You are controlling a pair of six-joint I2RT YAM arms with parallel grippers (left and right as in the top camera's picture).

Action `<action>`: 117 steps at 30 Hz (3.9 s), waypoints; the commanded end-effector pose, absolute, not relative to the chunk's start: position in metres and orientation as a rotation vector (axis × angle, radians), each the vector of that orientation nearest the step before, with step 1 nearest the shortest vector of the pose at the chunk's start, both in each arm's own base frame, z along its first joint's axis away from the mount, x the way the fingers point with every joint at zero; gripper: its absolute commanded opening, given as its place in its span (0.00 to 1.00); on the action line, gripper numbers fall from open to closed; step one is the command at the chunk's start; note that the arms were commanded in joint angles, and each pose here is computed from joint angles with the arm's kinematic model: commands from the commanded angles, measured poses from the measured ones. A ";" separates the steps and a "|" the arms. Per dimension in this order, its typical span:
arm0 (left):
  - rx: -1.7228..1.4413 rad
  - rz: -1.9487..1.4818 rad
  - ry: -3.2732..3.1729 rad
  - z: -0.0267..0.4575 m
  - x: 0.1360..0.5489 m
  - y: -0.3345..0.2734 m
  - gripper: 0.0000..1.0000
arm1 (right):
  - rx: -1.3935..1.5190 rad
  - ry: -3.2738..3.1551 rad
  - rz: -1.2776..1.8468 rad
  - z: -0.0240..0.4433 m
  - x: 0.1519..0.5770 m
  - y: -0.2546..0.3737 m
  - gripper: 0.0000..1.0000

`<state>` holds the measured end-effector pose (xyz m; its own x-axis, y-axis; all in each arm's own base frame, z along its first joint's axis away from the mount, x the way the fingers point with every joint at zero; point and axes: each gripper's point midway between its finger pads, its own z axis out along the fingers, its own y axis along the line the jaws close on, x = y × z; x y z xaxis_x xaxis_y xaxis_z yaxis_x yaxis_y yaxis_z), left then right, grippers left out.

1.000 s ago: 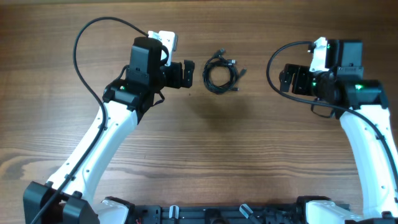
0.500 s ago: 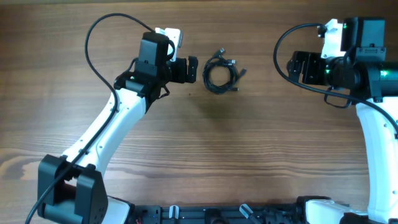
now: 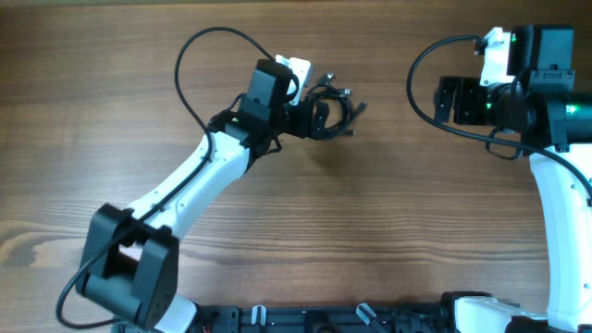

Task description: Untangle cables

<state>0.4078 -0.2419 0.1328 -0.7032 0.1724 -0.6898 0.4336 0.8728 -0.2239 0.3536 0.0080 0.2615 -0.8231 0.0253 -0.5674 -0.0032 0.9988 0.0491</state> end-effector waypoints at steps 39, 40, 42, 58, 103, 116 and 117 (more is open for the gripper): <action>0.570 -0.406 2.442 0.025 0.444 -0.244 0.74 | -0.191 2.442 0.076 0.246 0.417 0.018 1.00; 0.572 -0.414 2.438 0.024 0.444 -0.246 0.75 | -0.192 2.440 0.075 0.246 0.417 0.017 1.00; 0.569 -0.417 2.441 0.019 0.445 -0.247 0.73 | -0.192 2.440 0.075 0.246 0.417 0.017 1.00; 0.656 -0.444 2.433 0.001 0.430 -0.279 0.28 | -0.193 2.418 0.073 0.249 0.421 0.018 1.00; 0.372 -0.675 1.974 0.306 0.410 -0.203 0.04 | -0.637 2.257 1.078 0.222 0.412 0.204 0.75; 0.392 -0.703 1.971 0.307 0.407 -0.207 0.04 | -0.569 2.295 0.953 0.216 0.422 0.233 0.51; 0.392 -0.703 1.971 0.307 0.407 -0.207 0.04 | -0.551 2.310 0.932 0.213 0.424 0.231 0.41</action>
